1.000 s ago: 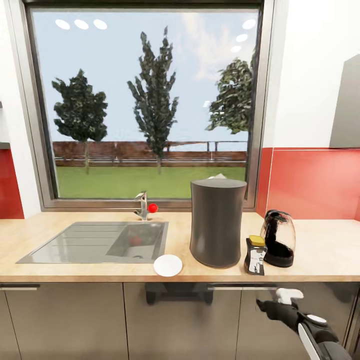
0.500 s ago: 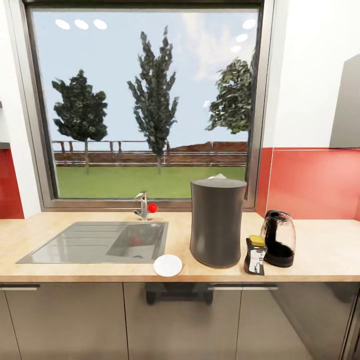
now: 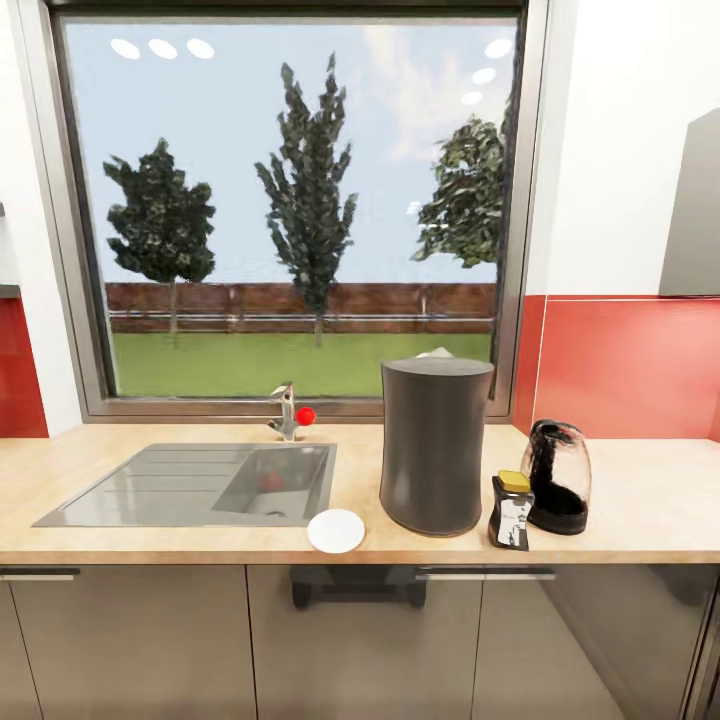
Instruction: Set up a coffee station on the kitchen countertop: keep the coffee maker on the countertop, move the bottle of coffee from the kitchen shelf to the counter next to the coffee maker, place a paper coffee filter on top of the coffee maker, put the saucer next to the coffee maker with the coffee cup on the saucer, and place the electric kettle next to the coffee maker.
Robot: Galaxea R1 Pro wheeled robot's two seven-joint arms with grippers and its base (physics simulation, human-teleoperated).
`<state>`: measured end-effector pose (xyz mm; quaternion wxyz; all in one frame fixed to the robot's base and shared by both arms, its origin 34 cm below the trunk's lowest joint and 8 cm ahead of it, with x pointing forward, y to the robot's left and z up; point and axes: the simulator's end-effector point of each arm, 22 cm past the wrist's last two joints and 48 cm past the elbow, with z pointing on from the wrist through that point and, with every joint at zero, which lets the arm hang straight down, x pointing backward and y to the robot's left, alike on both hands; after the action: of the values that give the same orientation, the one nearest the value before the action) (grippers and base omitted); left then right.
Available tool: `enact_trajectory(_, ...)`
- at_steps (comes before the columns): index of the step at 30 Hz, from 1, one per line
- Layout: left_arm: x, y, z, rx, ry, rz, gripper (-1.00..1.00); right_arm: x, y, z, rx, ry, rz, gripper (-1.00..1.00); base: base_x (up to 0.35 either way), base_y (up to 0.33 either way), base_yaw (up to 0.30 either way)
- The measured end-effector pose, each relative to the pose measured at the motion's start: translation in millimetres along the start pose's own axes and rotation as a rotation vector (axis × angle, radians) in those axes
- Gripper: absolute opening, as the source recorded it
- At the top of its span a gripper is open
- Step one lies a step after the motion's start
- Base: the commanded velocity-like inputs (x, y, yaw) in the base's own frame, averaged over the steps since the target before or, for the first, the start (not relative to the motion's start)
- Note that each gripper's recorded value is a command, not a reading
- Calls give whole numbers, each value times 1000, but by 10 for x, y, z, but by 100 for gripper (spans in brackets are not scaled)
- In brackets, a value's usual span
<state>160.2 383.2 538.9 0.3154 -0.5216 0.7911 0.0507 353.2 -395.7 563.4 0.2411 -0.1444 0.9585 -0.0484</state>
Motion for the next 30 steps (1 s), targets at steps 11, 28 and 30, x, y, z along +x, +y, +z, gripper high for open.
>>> enact_trajectory(11, 182, -597, -48, 96, -7, -63, 100, -240, -19, -22, 10, -119, -39, 100, 0, 0, 0)
enact_trajectory(28, 329, -697, -97, 137, 26, 12, 100, -236, -355, -62, 113, -140, 163, 100, 0, 0, 0)
enact_trajectory(30, 333, -702, -98, 139, 27, 16, 100, -230, -353, -62, 113, -138, 164, 100, 0, 0, 0)
